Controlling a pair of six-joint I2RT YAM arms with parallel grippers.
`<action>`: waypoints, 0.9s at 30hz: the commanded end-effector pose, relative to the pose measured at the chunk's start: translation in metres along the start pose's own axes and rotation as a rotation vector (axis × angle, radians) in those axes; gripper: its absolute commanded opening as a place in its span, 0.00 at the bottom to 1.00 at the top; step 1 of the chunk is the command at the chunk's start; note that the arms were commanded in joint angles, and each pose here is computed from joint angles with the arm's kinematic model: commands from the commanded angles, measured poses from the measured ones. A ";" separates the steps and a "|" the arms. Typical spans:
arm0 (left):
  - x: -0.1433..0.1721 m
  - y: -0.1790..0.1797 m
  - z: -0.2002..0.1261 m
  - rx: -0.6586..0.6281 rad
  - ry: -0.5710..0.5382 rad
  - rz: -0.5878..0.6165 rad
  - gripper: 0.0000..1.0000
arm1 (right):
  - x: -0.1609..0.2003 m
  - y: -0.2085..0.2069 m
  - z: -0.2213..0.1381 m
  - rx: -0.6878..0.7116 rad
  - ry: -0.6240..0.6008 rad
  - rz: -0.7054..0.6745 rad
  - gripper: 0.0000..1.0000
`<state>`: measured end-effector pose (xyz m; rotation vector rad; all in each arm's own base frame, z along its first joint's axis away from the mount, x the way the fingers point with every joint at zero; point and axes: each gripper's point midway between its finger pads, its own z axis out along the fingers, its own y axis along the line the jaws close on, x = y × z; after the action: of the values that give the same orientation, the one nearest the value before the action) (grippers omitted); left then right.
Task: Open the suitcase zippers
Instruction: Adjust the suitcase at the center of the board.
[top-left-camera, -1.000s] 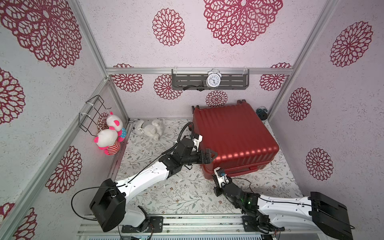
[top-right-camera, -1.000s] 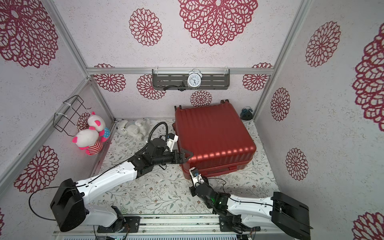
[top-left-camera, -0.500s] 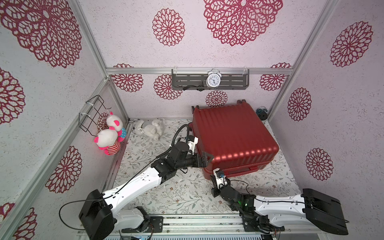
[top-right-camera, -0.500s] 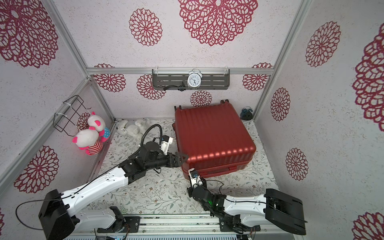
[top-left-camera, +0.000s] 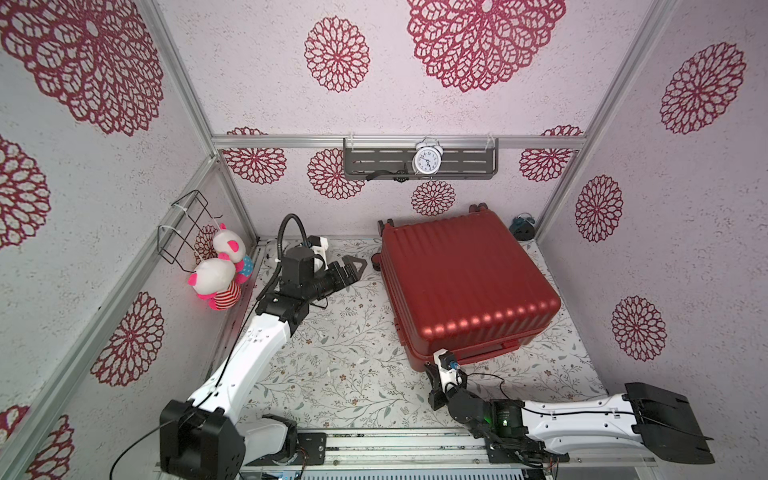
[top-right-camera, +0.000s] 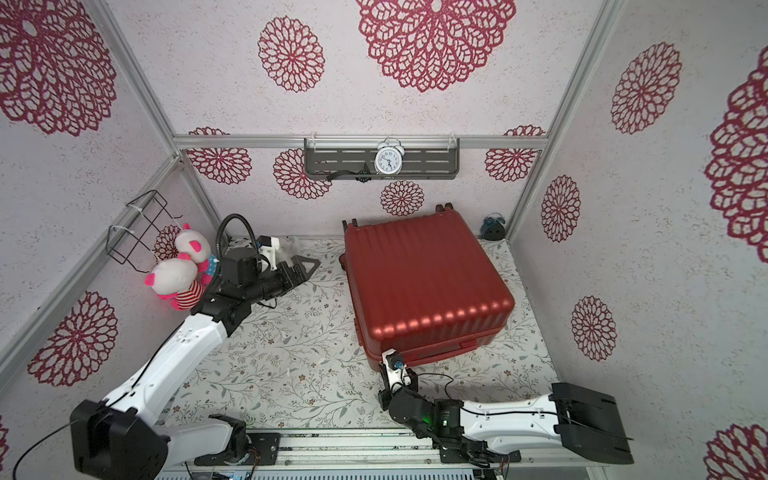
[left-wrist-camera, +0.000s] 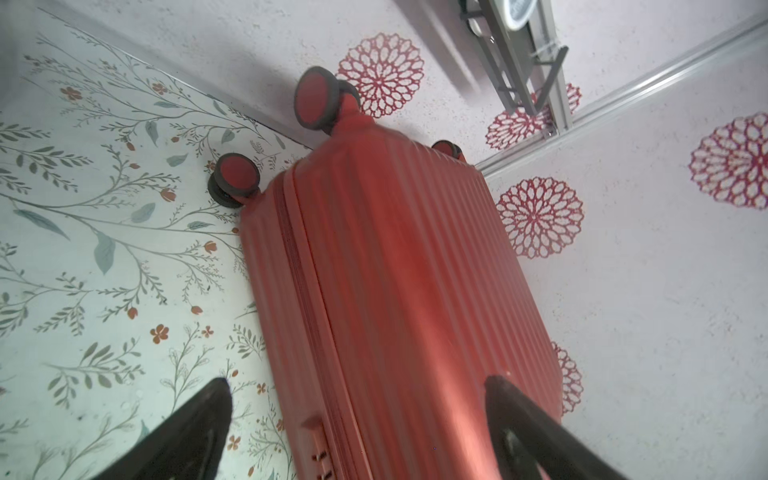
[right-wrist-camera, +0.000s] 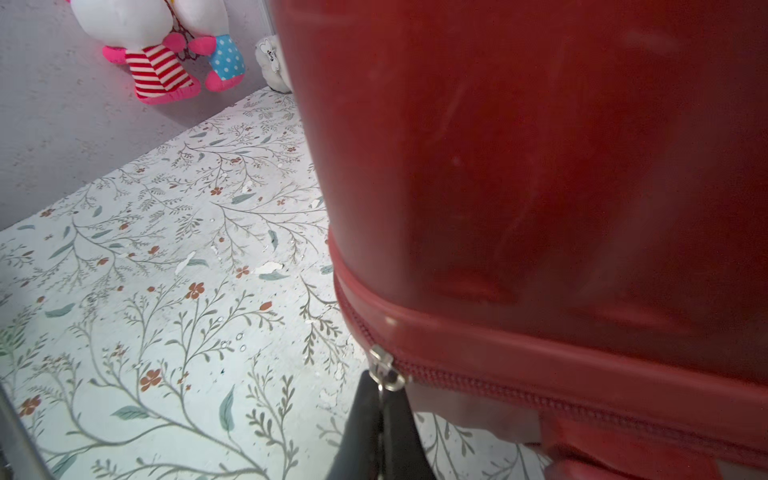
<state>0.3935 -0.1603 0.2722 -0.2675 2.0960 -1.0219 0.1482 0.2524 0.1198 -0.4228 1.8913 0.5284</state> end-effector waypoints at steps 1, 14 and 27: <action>-0.027 -0.004 0.025 0.146 0.017 -0.084 0.98 | 0.030 0.003 -0.012 -0.052 0.103 -0.032 0.00; -0.082 0.025 0.165 0.307 0.105 -0.298 0.98 | 0.026 -0.007 -0.021 -0.034 0.089 -0.024 0.00; -0.061 0.008 0.235 0.437 0.216 -0.380 0.99 | 0.026 -0.015 -0.025 -0.027 0.083 -0.014 0.00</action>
<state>0.6118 -0.2399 0.1897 -0.4285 2.0316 -1.6760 0.1338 0.2313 0.1189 -0.4233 1.9211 0.5686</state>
